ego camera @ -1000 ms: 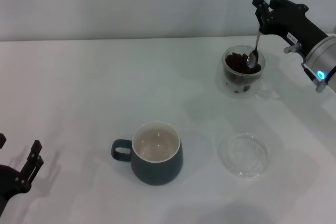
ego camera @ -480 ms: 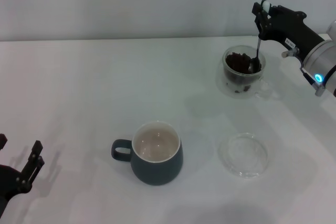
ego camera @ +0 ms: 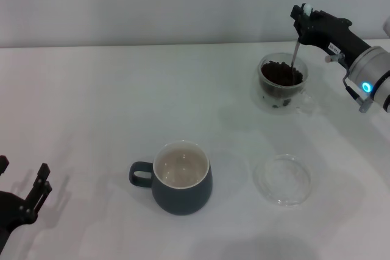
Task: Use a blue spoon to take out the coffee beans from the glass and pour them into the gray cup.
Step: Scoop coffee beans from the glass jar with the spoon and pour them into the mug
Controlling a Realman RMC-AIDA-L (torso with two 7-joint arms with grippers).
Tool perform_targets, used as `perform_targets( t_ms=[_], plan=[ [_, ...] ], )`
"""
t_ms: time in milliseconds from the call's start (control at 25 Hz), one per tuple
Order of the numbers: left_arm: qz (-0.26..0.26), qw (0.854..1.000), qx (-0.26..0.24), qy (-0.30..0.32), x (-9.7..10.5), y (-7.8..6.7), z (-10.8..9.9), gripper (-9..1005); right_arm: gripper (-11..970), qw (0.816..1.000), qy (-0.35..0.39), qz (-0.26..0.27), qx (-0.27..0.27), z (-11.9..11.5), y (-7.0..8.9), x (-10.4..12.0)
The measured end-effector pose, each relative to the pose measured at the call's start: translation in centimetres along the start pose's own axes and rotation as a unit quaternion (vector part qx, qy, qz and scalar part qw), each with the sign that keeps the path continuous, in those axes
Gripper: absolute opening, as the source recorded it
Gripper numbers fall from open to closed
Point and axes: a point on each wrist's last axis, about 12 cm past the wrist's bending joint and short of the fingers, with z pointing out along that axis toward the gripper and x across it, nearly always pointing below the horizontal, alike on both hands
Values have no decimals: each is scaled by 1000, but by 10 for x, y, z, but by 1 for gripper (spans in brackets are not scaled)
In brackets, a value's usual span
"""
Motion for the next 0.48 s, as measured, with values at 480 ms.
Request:
perform_targets(
  t_ms=[480],
  plan=[
    [3, 1000, 5, -5, -2, 1, 6, 761, 150, 995, 22, 92, 36, 8, -4, 1]
  ],
)
